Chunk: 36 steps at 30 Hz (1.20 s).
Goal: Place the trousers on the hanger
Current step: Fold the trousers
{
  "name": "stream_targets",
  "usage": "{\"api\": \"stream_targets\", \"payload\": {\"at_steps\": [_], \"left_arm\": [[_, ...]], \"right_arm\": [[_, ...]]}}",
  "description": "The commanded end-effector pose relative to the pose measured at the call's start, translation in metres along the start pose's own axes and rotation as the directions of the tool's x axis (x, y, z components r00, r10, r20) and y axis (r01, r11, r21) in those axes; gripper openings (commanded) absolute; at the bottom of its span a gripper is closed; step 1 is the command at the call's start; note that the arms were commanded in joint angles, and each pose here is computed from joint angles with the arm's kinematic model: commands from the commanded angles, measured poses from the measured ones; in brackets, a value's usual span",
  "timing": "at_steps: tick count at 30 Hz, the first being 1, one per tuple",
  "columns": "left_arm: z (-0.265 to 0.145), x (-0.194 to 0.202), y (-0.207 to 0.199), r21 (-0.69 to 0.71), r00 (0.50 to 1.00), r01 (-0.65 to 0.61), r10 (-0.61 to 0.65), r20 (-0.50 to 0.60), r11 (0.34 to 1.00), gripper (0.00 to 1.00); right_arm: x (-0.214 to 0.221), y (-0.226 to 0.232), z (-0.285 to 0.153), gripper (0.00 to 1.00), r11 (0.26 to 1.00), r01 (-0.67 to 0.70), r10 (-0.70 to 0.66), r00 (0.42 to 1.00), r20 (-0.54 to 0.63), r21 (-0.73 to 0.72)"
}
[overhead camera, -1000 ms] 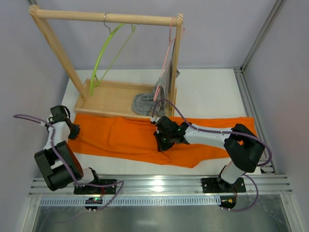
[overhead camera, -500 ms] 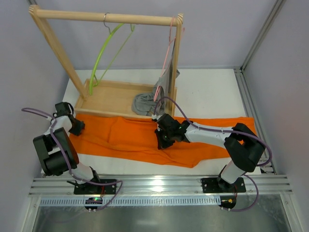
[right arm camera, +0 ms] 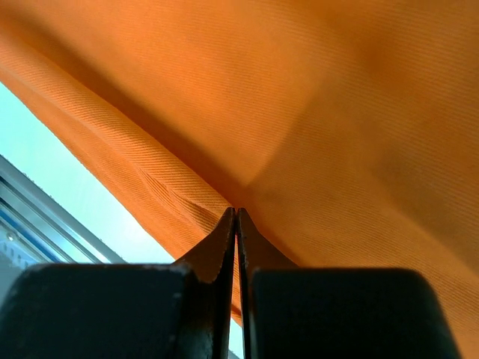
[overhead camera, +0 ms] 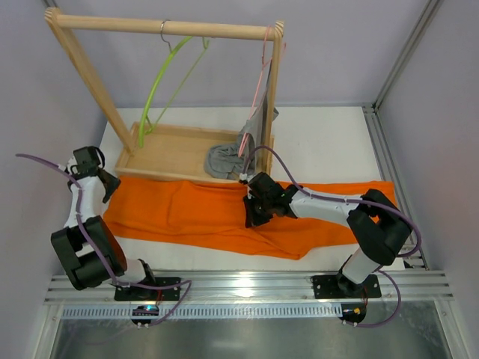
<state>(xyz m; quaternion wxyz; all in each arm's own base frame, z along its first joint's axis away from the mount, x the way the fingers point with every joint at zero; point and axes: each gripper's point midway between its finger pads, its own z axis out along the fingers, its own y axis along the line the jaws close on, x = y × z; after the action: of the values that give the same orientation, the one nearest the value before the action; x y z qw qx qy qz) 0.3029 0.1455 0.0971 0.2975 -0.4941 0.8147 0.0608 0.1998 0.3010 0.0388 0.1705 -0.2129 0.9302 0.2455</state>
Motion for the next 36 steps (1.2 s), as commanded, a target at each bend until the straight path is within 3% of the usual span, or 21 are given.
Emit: {"api": "stream_targets", "payload": {"at_steps": [1,6,9,12,13,15,21,23,26,29,30,31,36], "left_arm": [[-0.017,-0.009,0.013,-0.051,0.997,-0.062,0.063,0.032,0.997,0.43],[-0.021,0.006,0.041,-0.141,0.999,-0.015,0.021,0.037,0.990,0.39],[-0.027,0.015,0.038,-0.077,0.997,0.047,-0.041,0.069,0.996,0.37],[-0.026,0.024,0.055,-0.145,0.995,0.085,-0.076,0.062,0.986,0.34],[-0.026,0.025,0.071,-0.232,0.993,0.107,-0.091,0.079,0.967,0.38],[-0.026,0.032,0.085,-0.296,0.990,0.136,-0.123,0.063,0.946,0.53],[-0.006,0.055,0.080,-0.264,0.988,0.146,-0.152,-0.005,0.953,0.55],[0.001,0.057,0.075,-0.240,0.988,0.146,-0.154,-0.016,0.960,0.52],[0.009,0.059,0.070,-0.225,0.989,0.131,-0.143,-0.038,0.966,0.40],[0.014,0.052,0.066,-0.238,0.991,0.105,-0.120,-0.053,0.966,0.20],[0.014,0.052,0.069,-0.259,0.992,0.083,-0.104,-0.067,0.962,0.05],[0.013,0.046,0.066,-0.257,0.994,0.081,-0.098,-0.057,0.963,0.01],[-0.005,0.017,0.060,-0.244,0.996,0.085,-0.083,0.016,0.966,0.01]], "right_arm": [[-0.018,0.007,0.000,0.04,0.998,-0.019,0.023,0.998,0.055,-0.064],[-0.030,0.021,-0.004,0.04,0.991,-0.015,0.023,0.998,0.064,-0.130],[-0.037,0.022,-0.006,0.04,0.986,-0.036,0.047,0.997,0.066,-0.164],[-0.039,0.022,-0.008,0.04,0.984,-0.037,0.049,0.997,0.067,-0.172],[-0.038,0.021,-0.007,0.04,0.985,-0.039,0.050,0.997,0.063,-0.171],[-0.036,0.022,-0.008,0.04,0.983,-0.039,0.051,0.997,0.062,-0.177],[-0.027,0.019,-0.008,0.04,0.983,-0.055,0.065,0.997,0.051,-0.172],[-0.023,0.018,-0.011,0.04,0.985,-0.041,0.050,0.998,0.049,-0.170],[-0.019,0.016,-0.015,0.04,0.986,-0.025,0.034,0.998,0.051,-0.164],[-0.014,0.016,-0.017,0.04,0.985,-0.020,0.028,0.999,0.042,-0.169],[-0.013,0.016,-0.018,0.04,0.985,-0.014,0.021,0.999,0.041,-0.174],[-0.009,0.015,-0.017,0.04,0.985,-0.012,0.018,0.999,0.032,-0.175],[-0.001,0.017,-0.017,0.04,0.980,0.000,0.002,1.000,0.012,-0.197]]}}
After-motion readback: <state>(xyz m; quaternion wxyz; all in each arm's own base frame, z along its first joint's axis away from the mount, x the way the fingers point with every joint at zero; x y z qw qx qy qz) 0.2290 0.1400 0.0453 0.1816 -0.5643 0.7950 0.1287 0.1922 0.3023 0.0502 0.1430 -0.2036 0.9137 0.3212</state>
